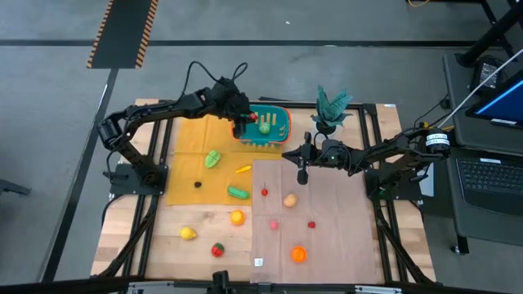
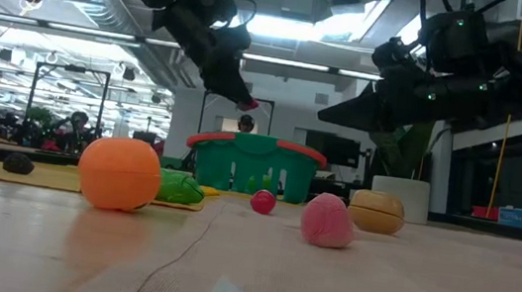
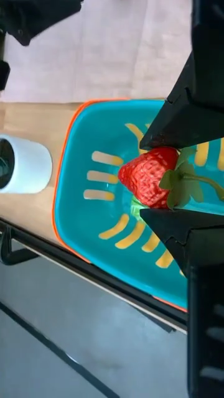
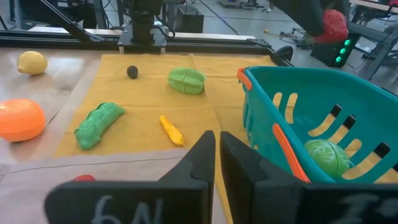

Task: Pick and placing Produce into tupperware
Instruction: Put the top red strawberry into the blue basket

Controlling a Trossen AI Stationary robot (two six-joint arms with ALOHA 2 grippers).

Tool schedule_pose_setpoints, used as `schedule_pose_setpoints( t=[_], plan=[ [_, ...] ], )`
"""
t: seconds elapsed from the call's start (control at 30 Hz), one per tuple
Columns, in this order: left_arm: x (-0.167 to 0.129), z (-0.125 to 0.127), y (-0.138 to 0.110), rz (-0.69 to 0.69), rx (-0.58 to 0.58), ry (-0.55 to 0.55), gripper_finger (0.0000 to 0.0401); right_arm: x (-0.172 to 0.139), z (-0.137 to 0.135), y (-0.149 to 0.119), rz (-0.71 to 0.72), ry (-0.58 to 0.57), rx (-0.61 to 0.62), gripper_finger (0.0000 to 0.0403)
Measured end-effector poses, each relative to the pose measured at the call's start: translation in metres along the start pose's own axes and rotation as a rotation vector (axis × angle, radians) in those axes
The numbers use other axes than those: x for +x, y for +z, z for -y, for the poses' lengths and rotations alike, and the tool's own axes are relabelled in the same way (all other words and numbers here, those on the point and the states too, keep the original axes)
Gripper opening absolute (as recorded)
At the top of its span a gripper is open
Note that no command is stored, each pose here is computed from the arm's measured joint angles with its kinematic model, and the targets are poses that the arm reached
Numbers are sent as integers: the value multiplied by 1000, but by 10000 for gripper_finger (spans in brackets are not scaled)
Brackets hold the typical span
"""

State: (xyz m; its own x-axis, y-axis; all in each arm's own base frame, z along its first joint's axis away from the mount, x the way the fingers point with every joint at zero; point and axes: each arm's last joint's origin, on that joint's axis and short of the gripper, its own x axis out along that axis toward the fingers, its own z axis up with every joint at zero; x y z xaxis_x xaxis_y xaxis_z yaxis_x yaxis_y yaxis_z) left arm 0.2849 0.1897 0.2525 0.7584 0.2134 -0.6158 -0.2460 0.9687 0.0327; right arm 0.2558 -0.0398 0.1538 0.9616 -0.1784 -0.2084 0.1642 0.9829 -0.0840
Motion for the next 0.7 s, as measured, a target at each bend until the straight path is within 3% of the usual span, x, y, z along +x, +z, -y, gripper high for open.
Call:
schedule_pose_setpoints(
  t=[0.7],
  plan=[
    [61,-5,-35,-143,-21,-35,133,0,0,-1,-8,1,-1,28]
  ],
)
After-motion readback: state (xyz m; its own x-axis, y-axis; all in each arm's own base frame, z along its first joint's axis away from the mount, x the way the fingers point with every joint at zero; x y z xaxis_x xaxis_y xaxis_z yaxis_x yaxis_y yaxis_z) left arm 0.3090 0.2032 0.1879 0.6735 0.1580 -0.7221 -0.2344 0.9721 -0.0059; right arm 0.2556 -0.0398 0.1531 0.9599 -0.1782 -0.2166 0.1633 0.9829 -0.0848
